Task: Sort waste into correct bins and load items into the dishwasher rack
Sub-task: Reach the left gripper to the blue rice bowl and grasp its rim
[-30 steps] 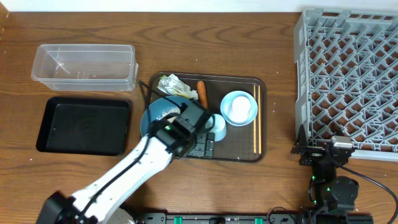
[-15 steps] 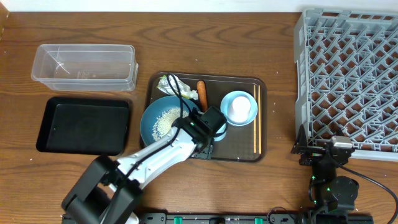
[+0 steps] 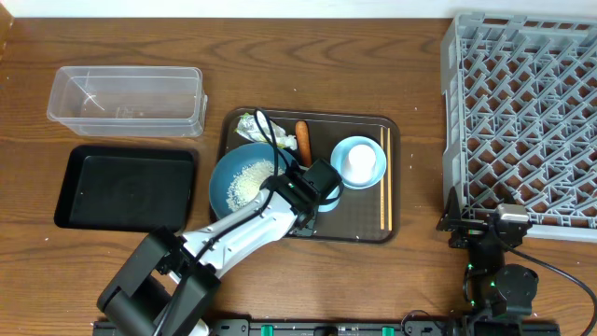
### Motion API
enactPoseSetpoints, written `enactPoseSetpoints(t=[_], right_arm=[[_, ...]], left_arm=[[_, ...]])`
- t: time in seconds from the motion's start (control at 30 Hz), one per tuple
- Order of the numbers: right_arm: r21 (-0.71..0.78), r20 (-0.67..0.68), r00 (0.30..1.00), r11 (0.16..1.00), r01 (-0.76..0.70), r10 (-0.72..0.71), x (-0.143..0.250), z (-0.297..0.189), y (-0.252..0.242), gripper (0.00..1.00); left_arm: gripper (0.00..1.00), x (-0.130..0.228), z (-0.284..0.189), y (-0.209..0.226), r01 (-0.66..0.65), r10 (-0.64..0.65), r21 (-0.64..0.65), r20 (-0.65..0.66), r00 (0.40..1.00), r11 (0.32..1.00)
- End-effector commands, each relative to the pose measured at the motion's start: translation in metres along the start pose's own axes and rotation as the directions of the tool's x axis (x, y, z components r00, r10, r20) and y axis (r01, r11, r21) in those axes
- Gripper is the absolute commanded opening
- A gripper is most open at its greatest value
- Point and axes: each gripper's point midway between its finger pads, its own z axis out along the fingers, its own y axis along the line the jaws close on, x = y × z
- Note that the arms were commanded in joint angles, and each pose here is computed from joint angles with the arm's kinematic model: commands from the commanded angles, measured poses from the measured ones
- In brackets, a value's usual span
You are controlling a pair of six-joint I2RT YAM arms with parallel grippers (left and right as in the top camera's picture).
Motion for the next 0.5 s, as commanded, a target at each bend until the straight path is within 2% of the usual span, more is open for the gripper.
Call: enactPoseSetpoints(t=[0.0,0.17,0.33,0.47], right_arm=[[-0.008,-0.002,1.000,1.000,0.013,-0.013,0.0009,-0.0002,0.0012,0.99],[-0.008,-0.002,1.000,1.000,0.013,-0.013,0.0009,-0.0002,0.0012,0.99],[-0.008,-0.002,1.000,1.000,0.013,-0.013,0.0009,-0.0002,0.0012,0.99],[-0.008,-0.002,1.000,1.000,0.013,-0.013,0.0009,-0.0002,0.0012,0.99]], left_arm=[[0.35,-0.0067,-0.0024,0.0035,-0.017,0.017,-0.030,0.023,1.000,0.999],[0.27,-0.0068,-0.0025,0.0035,-0.019,0.020,-0.030,0.024,1.000,0.999],[0.15,-0.0073,-0.0034,0.0034,-0.030,0.031,-0.029,0.026,0.999,0.999],[0.11,-0.0092,-0.0071,0.0031,-0.031,0.032,-0.023,0.039,0.999,0.999]])
